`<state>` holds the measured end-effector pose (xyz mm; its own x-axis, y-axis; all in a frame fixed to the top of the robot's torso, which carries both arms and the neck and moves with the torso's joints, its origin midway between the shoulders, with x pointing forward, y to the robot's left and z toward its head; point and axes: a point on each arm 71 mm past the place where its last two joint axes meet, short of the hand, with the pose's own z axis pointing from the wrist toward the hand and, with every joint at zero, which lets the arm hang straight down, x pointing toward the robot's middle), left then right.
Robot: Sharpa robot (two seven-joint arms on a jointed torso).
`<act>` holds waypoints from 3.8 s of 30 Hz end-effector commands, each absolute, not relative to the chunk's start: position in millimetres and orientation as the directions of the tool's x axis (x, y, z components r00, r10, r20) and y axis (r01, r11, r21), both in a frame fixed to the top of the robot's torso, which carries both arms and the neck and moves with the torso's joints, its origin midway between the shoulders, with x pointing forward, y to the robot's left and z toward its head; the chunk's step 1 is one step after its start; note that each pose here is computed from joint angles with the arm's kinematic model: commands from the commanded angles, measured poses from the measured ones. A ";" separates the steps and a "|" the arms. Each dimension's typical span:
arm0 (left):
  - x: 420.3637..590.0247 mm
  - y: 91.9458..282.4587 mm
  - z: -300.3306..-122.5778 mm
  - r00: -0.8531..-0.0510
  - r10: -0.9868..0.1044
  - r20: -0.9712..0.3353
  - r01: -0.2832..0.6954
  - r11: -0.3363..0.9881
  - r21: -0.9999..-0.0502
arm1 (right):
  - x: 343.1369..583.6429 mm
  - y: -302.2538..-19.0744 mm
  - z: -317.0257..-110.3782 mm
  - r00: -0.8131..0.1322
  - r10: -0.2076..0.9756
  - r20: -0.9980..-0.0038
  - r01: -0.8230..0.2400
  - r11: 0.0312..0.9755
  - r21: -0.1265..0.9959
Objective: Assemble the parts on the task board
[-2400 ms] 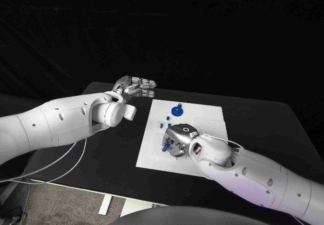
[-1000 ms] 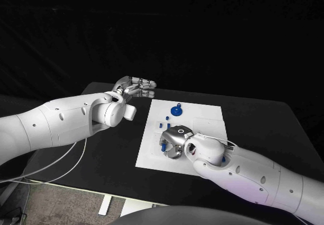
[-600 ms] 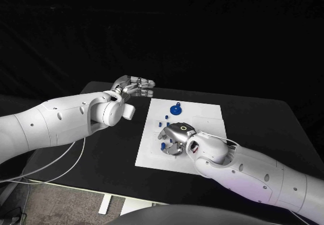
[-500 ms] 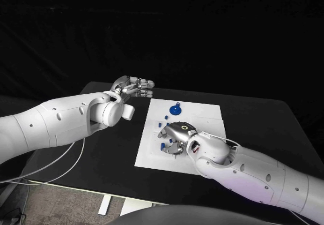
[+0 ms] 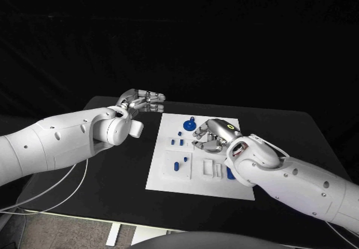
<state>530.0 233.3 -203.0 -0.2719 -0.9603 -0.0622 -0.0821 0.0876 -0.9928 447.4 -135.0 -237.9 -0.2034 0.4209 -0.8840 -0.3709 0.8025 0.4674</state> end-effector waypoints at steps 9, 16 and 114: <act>526.3 238.5 -206.5 -0.306 -0.952 -0.027 -0.064 0.048 -0.997 | 459.3 -211.1 -252.3 -0.531 0.450 -0.718 -0.043 0.832 0.553; 523.3 239.2 -211.9 -0.328 -0.945 -0.008 -0.061 0.030 -0.998 | 460.0 -245.0 -254.3 -0.602 0.427 -0.674 0.096 0.877 0.471; 516.9 229.3 -213.4 -0.402 -0.914 0.051 -0.041 -0.038 -0.998 | 426.9 -211.7 -321.9 -0.790 0.325 -0.520 0.209 0.940 0.271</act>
<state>517.8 231.7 -213.0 -0.3878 -0.9210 0.0353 -0.0348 -0.0236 -0.9991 441.2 -213.1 -300.4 -0.7444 0.3471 -0.5704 0.1936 0.9298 0.3130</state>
